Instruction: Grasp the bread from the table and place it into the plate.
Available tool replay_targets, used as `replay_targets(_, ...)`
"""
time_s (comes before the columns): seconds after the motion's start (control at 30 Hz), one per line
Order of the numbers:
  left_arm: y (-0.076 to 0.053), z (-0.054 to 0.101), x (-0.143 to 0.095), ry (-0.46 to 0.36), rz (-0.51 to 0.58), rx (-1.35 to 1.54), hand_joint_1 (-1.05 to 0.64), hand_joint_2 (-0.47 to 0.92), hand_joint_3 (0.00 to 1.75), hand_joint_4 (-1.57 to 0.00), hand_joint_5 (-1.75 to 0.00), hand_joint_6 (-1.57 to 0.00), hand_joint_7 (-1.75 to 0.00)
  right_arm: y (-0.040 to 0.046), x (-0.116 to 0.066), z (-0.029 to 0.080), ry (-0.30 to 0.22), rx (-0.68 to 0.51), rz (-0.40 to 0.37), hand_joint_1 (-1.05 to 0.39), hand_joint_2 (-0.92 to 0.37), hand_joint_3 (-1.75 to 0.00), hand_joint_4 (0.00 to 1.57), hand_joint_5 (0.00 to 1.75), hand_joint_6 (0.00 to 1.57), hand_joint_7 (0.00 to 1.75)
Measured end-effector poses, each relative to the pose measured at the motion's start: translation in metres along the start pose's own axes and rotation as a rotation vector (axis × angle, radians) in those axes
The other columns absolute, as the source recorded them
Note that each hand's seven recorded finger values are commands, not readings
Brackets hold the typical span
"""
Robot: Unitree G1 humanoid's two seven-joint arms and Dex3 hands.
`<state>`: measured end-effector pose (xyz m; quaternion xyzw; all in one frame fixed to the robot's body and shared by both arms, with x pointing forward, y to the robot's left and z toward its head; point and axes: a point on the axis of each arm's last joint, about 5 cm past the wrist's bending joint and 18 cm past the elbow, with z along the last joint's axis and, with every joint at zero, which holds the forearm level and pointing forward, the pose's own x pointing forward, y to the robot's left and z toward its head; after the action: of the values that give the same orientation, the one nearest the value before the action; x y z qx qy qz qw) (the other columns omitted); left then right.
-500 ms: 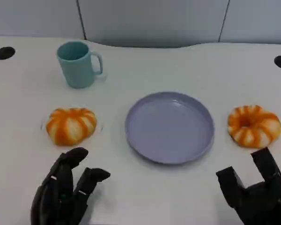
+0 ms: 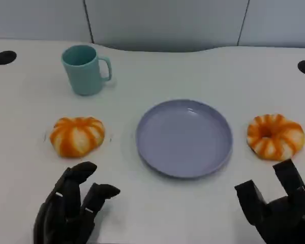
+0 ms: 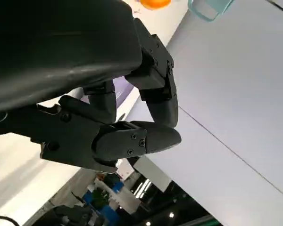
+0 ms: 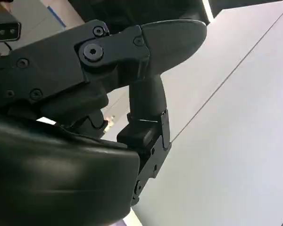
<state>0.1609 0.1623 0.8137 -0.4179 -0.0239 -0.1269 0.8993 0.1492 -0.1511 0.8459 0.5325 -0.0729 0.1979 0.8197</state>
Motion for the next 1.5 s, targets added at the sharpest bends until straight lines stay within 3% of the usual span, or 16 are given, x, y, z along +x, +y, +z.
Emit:
replay_targets(0.2,-0.001,-0.001,0.001,0.003,0.007,0.015,-0.55,0.92,0.4,-0.36,-1.42,-0.66,-0.75,-0.0012,0.003,0.001,0.0,0.022,0.01,-0.61,-0.92,-0.16,0.91,1.75,0.66,1.75)
replay_targets(0.23,-0.001,-0.002,0.001,0.002,0.007,0.015,-0.51,0.92,0.33,-0.41,-1.37,-0.69,-0.58,-0.0014,0.004,0.0,0.0,0.023,0.011,-0.61,-0.92,-0.16,0.92,1.75,0.68,1.75)
replay_targets(0.3,-0.001,0.0,0.001,-0.026,0.018,0.079,-0.48,0.92,0.28,-0.44,-1.31,-0.74,-0.42,-0.0021,0.004,0.0,0.002,0.026,0.01,-0.61,-0.92,-0.15,0.93,1.75,0.68,1.75)
replay_targets(0.33,-0.001,0.001,0.002,-0.052,0.019,0.119,-0.47,0.92,0.21,-0.5,-1.07,-0.77,-0.28,-0.0025,0.005,0.001,0.003,0.027,0.011,-0.62,-0.92,-0.17,0.93,1.75,0.68,1.75)
replay_targets(0.43,0.003,0.01,0.008,-0.12,0.006,0.23,-0.43,0.92,0.14,-0.57,-0.7,-0.78,-0.08,-0.0034,0.008,0.003,0.003,0.02,0.016,-0.62,-0.92,-0.18,0.93,1.75,0.69,1.75)
replay_targets(0.57,0.004,0.035,0.017,-0.209,-0.056,0.405,-0.42,0.92,0.14,-0.58,-0.62,-0.77,-0.04,-0.0044,0.008,0.004,0.003,0.014,0.014,-0.62,-0.92,-0.18,0.94,1.75,0.69,1.75)
replay_targets(0.67,0.004,0.037,0.019,-0.221,-0.067,0.424,-0.42,0.92,0.14,-0.59,-0.6,-0.77,-0.04,-0.0048,0.008,0.005,0.002,0.012,0.011,-0.62,-0.92,-0.18,0.94,1.75,0.69,1.75)
replay_targets(0.73,0.004,0.038,0.019,-0.219,-0.075,0.471,-0.47,0.9,0.04,-0.57,-0.26,-0.64,-0.01,-0.0049,0.009,0.005,0.002,0.013,0.012,-0.61,-0.92,-0.16,0.94,1.75,0.7,1.75)
replay_targets(0.83,0.001,0.072,0.028,-0.279,-0.187,0.829,-0.49,0.89,0.01,-0.57,-0.12,-0.59,0.0,-0.0053,0.011,0.004,0.006,0.019,0.018,-0.61,-0.92,-0.16,0.94,1.75,0.7,1.75)
replay_targets(0.93,-0.009,0.108,0.044,-0.402,-0.275,1.163,-0.51,0.85,0.0,-0.52,-0.06,-0.52,0.0,-0.0068,0.012,0.004,0.01,0.022,0.014,-0.6,-0.92,-0.17,0.94,1.75,0.69,1.75)
replay_targets(1.03,-0.015,0.128,0.055,-0.461,-0.344,1.446,-0.51,0.85,0.0,-0.52,-0.04,-0.51,0.0,-0.0075,0.012,0.003,0.013,0.027,0.015,-0.6,-0.92,-0.17,0.94,1.75,0.69,1.75)
replay_targets(1.1,-0.016,0.131,0.059,-0.472,-0.351,1.529,-0.68,0.88,0.01,-0.43,-0.02,-0.42,0.0,-0.0074,0.013,0.003,0.013,0.027,0.018,-0.61,-0.92,-0.17,0.94,1.75,0.69,1.75)
replay_targets(1.3,-0.024,0.14,0.08,-0.401,-0.384,1.918,-0.8,0.89,0.0,-0.42,-0.01,-0.4,-0.01,-0.0075,0.013,0.004,0.011,0.026,0.018,-0.61,-0.92,-0.17,0.93,1.75,0.69,1.75)
replay_targets(1.4,-0.029,0.148,0.098,-0.444,-0.364,2.053,-0.81,0.89,0.0,-0.42,-0.01,-0.4,0.0,-0.0076,0.013,0.004,0.008,0.024,0.025,-0.62,-0.92,-0.17,0.93,1.75,0.68,1.75)
replay_targets(1.5,-0.03,0.146,0.103,-0.485,-0.364,2.077,-0.84,0.9,0.01,-0.4,0.0,-0.39,0.0,-0.0077,0.012,0.004,0.008,0.024,0.026,-0.61,-0.92,-0.18,0.93,1.75,0.68,1.75)
